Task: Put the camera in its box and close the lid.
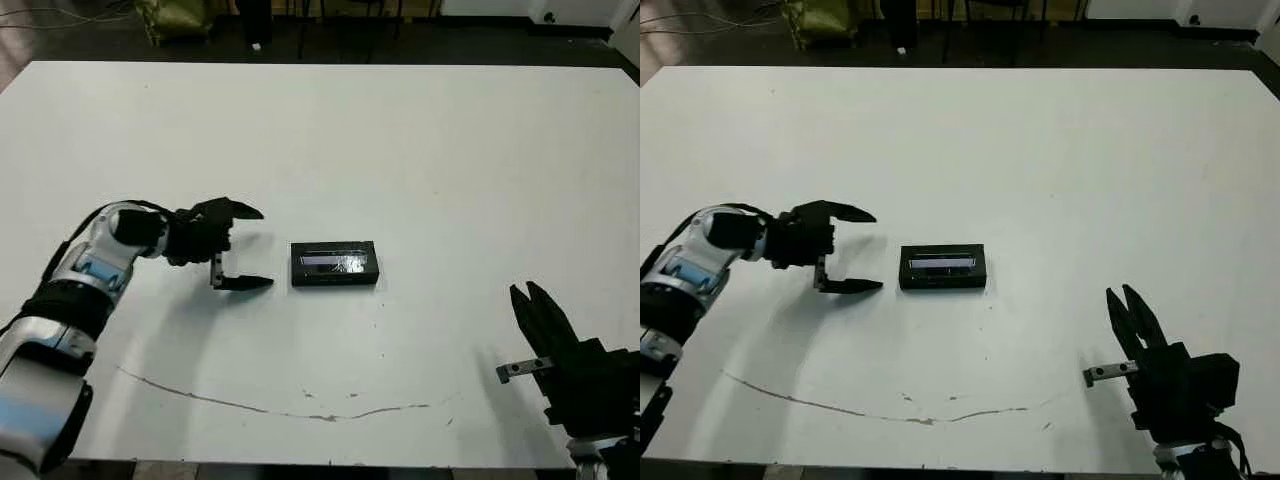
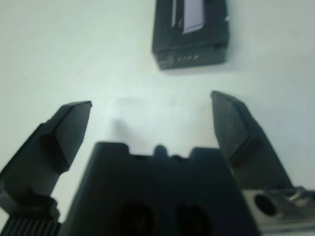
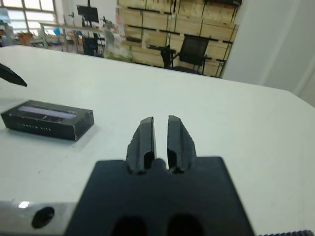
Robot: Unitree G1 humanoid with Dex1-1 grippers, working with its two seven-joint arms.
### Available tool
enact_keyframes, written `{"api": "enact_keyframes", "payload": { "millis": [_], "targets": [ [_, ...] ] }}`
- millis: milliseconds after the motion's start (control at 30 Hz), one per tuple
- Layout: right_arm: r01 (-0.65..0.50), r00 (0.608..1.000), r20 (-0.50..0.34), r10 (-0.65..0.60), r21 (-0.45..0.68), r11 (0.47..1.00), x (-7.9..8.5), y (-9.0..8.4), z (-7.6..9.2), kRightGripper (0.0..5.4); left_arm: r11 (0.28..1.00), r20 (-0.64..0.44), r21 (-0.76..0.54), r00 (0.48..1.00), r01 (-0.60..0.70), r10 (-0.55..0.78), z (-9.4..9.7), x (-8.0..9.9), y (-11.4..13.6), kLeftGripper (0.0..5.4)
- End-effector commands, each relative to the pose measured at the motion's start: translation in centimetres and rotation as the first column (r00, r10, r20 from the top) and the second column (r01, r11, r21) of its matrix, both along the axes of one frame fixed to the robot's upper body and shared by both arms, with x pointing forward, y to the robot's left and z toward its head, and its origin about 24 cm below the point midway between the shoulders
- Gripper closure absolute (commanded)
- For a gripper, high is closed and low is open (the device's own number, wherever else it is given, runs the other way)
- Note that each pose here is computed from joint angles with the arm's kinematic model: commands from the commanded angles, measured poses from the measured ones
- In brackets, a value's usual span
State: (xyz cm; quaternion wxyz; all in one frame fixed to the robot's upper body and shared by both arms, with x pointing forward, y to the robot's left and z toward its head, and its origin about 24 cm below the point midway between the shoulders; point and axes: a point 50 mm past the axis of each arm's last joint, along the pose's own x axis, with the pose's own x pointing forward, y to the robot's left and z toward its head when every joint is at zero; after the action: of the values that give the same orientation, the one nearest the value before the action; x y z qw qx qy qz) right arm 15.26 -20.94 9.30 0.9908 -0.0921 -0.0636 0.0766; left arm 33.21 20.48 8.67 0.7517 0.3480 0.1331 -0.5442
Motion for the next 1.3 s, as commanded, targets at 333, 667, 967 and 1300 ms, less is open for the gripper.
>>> {"api": "enact_keyframes", "payload": {
  "millis": [333,667,967,1300],
  "targets": [
    [0.005,1.0,-0.023,-0.005,0.016,1.0,-0.5,0.1,-1.0,5.4,0.969,-0.124,0.132,0.966,-0.21,0.226,-0.1,-5.0,7.7,0.12],
    [0.004,1.0,-0.022,-0.004,-0.004,1.0,0.1,-0.4,-1.7,5.4,0.785,0.105,-0.604,0.963,-0.136,0.248,6.8,-10.4,-3.1,2.3],
    [0.013,1.0,-0.003,-0.013,-0.013,1.0,0.1,-0.4,-1.6,5.4,0.65,-0.022,-0.656,0.87,-0.385,0.493,5.8,-10.5,-8.1,4.54],
    [0.015,1.0,-0.001,-0.015,-0.022,1.0,0.1,-0.3,-1.5,5.4,0.596,-0.185,-0.593,0.813,-0.541,0.553,2.1,-9.5,-13.0,5.38]
  ]
}}
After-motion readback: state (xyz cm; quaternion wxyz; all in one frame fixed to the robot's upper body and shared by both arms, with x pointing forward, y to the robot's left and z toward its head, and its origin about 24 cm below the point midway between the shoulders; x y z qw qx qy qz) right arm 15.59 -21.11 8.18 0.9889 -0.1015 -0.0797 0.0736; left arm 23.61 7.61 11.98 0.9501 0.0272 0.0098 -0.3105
